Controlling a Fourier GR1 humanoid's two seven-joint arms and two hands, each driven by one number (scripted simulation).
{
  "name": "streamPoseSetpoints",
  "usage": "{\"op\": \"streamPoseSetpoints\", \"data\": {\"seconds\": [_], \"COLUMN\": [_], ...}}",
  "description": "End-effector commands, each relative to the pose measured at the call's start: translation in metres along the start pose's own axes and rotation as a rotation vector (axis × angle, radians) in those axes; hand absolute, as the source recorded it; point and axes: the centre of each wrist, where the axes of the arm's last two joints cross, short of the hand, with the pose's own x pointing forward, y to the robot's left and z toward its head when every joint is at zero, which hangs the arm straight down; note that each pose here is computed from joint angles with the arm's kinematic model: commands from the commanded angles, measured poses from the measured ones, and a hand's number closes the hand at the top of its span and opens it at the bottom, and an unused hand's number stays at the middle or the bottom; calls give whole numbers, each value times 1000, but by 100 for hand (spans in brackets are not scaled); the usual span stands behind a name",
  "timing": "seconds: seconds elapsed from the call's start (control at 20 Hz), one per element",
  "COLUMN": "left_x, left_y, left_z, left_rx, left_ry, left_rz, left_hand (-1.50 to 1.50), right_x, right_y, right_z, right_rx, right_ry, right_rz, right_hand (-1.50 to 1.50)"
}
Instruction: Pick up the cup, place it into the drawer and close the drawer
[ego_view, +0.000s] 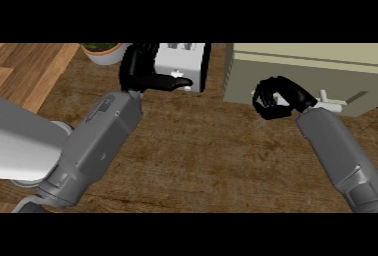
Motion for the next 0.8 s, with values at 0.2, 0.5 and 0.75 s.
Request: {"op": "streamPoseSetpoints", "data": {"seconds": [0.2,0.5,0.75], "left_x": [3,1,-3], "left_y": [20,22,28], "left_z": [10,15,23], "left_rx": [-31,-47,-57], "left_ry": [20,20,34], "left_rz": [-10,16,28], "left_hand": [-150,-150,-150], "right_x": [22,18,22], "right_y": [-86,-101,-110], "right_z": [-4,7,11], "right_rx": [-209,-226,-228], "right_ry": [27,2,-21], "right_rz": [-15,-51,-78], "right_hand": [150,150,150]}}
